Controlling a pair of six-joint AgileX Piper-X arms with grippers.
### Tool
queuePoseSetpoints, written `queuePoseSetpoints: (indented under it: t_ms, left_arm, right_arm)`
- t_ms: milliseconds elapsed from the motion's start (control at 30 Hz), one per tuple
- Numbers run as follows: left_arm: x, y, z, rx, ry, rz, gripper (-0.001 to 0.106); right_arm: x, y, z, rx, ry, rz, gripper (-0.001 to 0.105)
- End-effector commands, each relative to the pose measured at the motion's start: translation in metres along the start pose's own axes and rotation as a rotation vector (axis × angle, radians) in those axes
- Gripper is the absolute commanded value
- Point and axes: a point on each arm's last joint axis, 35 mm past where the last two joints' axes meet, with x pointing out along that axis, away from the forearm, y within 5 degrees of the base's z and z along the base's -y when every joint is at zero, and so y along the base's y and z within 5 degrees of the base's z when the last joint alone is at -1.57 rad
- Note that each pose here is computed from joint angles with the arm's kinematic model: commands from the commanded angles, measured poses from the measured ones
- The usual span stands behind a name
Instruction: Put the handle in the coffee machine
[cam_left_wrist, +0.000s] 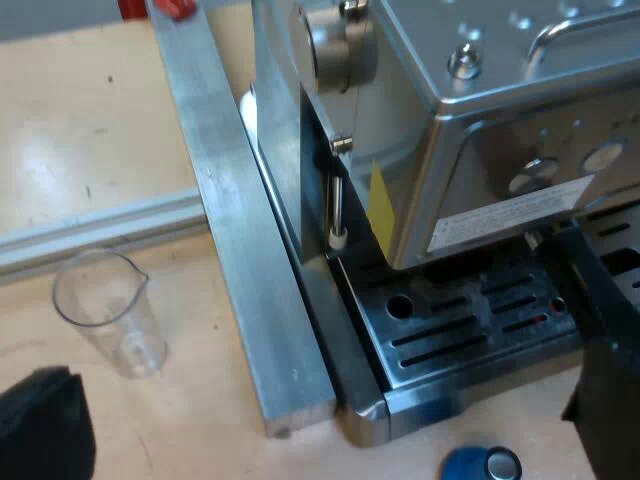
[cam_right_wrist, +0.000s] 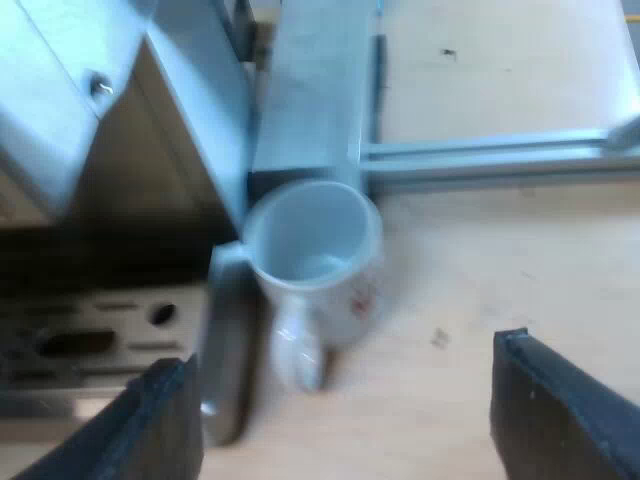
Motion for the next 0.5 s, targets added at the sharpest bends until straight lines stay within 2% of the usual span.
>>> queuePoseSetpoints:
  t_ms: [33, 100, 133, 400, 433, 500]
  left_arm:
    - [-0.015, -0.002, 0.001, 0.016, -0.082, 0.018, 0.105]
    - [-0.027, -0.004, -0.002, 0.049, -0.133, 0.016, 0.105]
    - [-0.049, -0.007, -0.01, 0.099, -0.217, 0.033, 0.105]
    - [-0.075, -0.008, -0.051, 0.116, -0.307, 0.024, 0.105]
    - [-0.077, -0.007, -0.063, 0.118, -0.321, 0.025, 0.105]
    - [-0.079, -0.006, -0.071, 0.119, -0.331, 0.027, 0.105]
  right_arm:
    - [-0.038, -0.002, -0.012, -0.037, -0.043, -0.042, 0.063]
    - [-0.047, -0.001, -0.016, -0.038, -0.064, -0.046, 0.063]
    - [-0.051, 0.0, -0.017, -0.039, -0.074, -0.048, 0.063]
    - [-0.083, 0.003, -0.029, -0.043, -0.194, -0.071, 0.063]
    - [-0.086, 0.004, -0.03, -0.048, -0.206, -0.074, 0.063]
    - [-0.094, 0.005, -0.034, -0.071, -0.232, -0.082, 0.063]
